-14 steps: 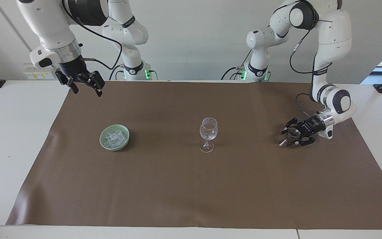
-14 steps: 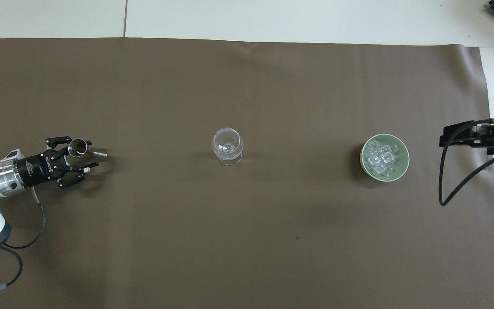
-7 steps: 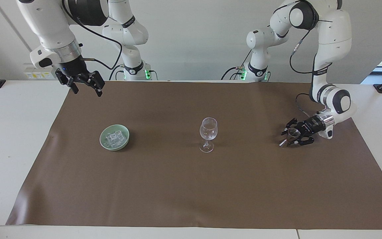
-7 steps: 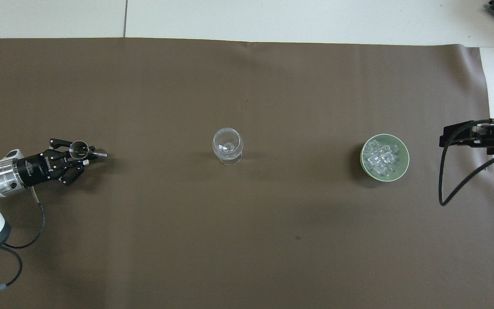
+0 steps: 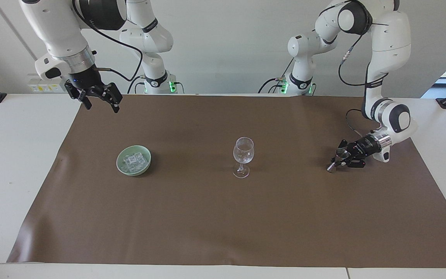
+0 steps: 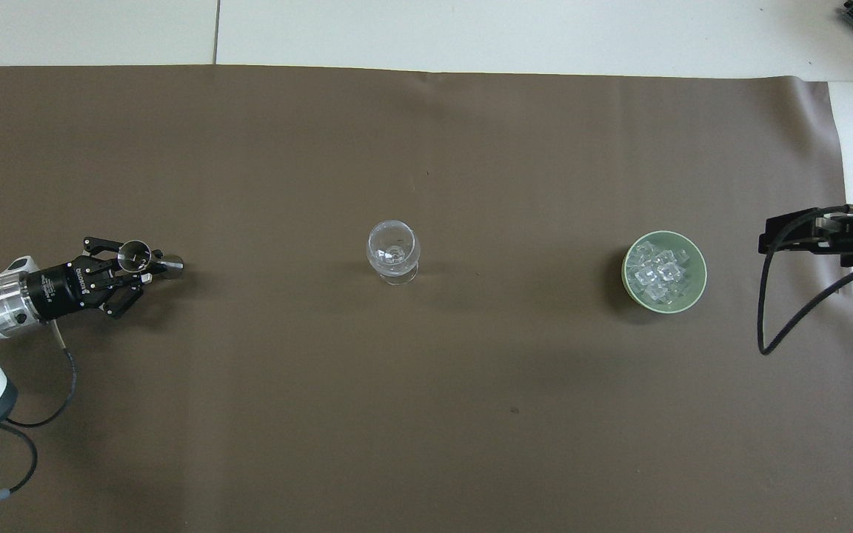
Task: Pour wine and add ice with both arms
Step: 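Lift the jigger with the left gripper and carry it over the glass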
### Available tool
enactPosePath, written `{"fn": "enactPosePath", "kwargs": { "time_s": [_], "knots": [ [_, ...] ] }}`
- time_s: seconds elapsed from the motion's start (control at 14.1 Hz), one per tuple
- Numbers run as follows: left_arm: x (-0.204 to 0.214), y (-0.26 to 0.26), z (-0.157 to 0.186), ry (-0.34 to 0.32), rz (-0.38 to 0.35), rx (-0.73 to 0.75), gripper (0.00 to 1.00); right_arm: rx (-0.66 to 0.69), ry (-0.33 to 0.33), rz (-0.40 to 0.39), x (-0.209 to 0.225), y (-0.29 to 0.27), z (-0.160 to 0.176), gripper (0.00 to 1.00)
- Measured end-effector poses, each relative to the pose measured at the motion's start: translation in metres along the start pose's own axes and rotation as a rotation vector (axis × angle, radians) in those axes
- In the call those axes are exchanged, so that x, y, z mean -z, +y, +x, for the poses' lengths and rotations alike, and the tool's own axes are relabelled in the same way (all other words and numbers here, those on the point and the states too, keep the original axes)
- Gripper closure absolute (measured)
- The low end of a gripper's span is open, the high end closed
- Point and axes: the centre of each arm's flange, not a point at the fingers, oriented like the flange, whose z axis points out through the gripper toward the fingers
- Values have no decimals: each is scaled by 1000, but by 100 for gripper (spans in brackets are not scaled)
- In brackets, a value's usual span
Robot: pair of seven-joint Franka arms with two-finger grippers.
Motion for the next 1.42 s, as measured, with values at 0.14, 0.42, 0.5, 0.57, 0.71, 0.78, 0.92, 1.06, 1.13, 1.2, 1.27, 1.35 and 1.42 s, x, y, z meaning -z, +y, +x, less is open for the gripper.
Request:
{"fn": "enactPosePath", "kwargs": {
  "time_s": [0.14, 0.42, 0.5, 0.57, 0.71, 0.78, 0.92, 1.06, 1.13, 1.2, 1.27, 1.35, 1.42],
  "knots": [
    [1, 5, -5, -2, -2, 6, 79, 0, 0, 0, 0, 0, 0, 0],
    [-1, 19, -24, -9, 1, 42, 79, 0, 0, 0, 0, 0, 0, 0],
    [-2, 21, -29, -11, 3, 47, 79, 0, 0, 0, 0, 0, 0, 0],
    [-5, 23, -36, -16, 7, 48, 79, 0, 0, 0, 0, 0, 0, 0],
    [-15, 25, -55, -28, 23, 24, 79, 0, 0, 0, 0, 0, 0, 0],
    [-21, 25, -70, -34, 33, 13, 79, 0, 0, 0, 0, 0, 0, 0],
    [-34, 27, -99, -21, 34, 7, 79, 0, 0, 0, 0, 0, 0, 0],
    [-50, 27, -128, -2, 34, 0, 79, 0, 0, 0, 0, 0, 0, 0],
    [-57, 25, -141, 1, 39, -2, 79, 0, 0, 0, 0, 0, 0, 0],
    [-63, 22, -151, 1, 47, -3, 79, 0, 0, 0, 0, 0, 0, 0],
    [-68, 20, -160, 0, 53, -8, 79, 0, 0, 0, 0, 0, 0, 0],
    [-71, 19, -167, 0, 57, -12, 79, 0, 0, 0, 0, 0, 0, 0],
    [-75, 17, -174, 4, 57, -16, 79, 0, 0, 0, 0, 0, 0, 0]
  ]
}}
